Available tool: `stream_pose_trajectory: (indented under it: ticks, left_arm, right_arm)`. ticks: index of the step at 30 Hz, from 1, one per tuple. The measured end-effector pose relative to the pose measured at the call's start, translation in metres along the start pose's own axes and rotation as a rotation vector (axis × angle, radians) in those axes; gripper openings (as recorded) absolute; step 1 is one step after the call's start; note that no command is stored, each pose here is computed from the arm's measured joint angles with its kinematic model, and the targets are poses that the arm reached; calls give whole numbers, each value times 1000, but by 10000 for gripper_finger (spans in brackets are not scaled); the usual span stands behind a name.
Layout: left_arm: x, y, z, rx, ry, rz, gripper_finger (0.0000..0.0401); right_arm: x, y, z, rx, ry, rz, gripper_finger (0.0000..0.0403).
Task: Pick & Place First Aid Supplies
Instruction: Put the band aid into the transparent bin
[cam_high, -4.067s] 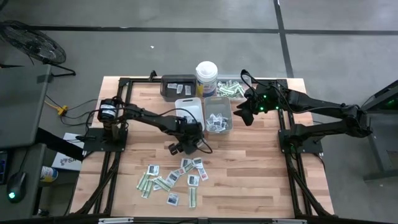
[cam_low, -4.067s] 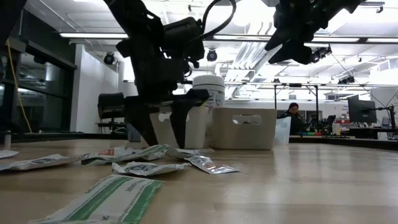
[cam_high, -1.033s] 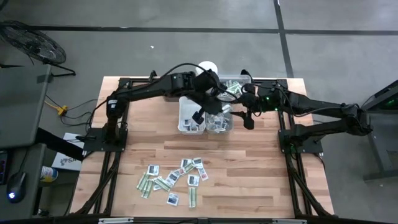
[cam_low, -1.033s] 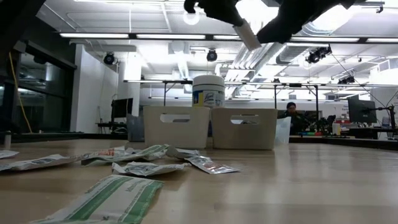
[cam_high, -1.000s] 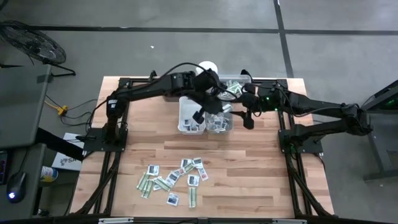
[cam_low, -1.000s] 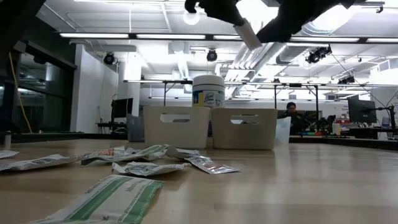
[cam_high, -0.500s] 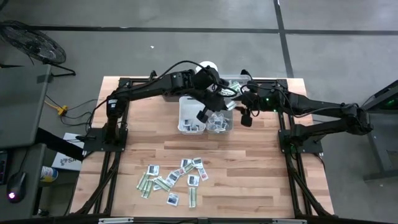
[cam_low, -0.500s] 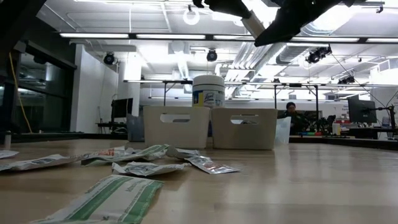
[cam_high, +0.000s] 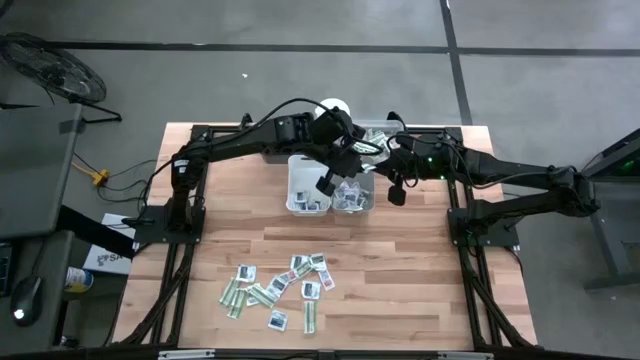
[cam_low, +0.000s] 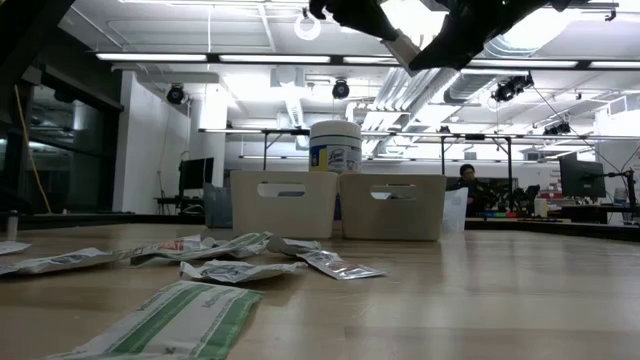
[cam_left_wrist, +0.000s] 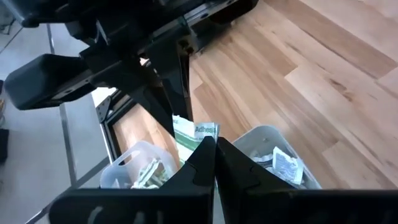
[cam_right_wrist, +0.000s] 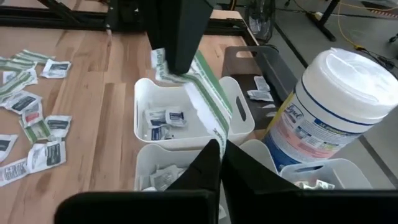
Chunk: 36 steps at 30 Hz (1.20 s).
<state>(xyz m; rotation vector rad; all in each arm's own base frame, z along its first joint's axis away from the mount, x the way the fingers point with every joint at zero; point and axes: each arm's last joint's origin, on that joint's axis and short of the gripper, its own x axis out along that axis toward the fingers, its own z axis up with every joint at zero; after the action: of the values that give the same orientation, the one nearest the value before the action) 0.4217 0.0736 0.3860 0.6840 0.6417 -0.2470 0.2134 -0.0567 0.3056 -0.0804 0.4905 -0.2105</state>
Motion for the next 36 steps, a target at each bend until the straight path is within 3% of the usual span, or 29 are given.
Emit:
stream_pose_trajectory:
  ticks: [6, 11, 15, 19, 29, 36]
  left_arm:
    - [0, 1, 0, 33, 16, 17, 14]
    - [0, 2, 0, 60, 19, 43, 80]
    - [-5, 2, -3, 56, 121, 86, 137]
    - [-23, 0, -9, 41, 237, 100, 163]
    - [-64, -16, -15, -57, 341, -14, 122]
    - [-92, -20, -12, -110, 324, 9, 87]
  right_arm:
    - [0, 0, -1, 14, 11, -2, 1]
    - [0, 0, -4, 24, 44, -11, 1]
    - [-1, -2, -9, 61, 100, -58, 0]
    - [-2, -12, -18, 119, 178, -115, 0]
    - [8, -57, -43, 68, 358, -203, 0]
    - [32, -93, -65, 76, 447, -215, 0]
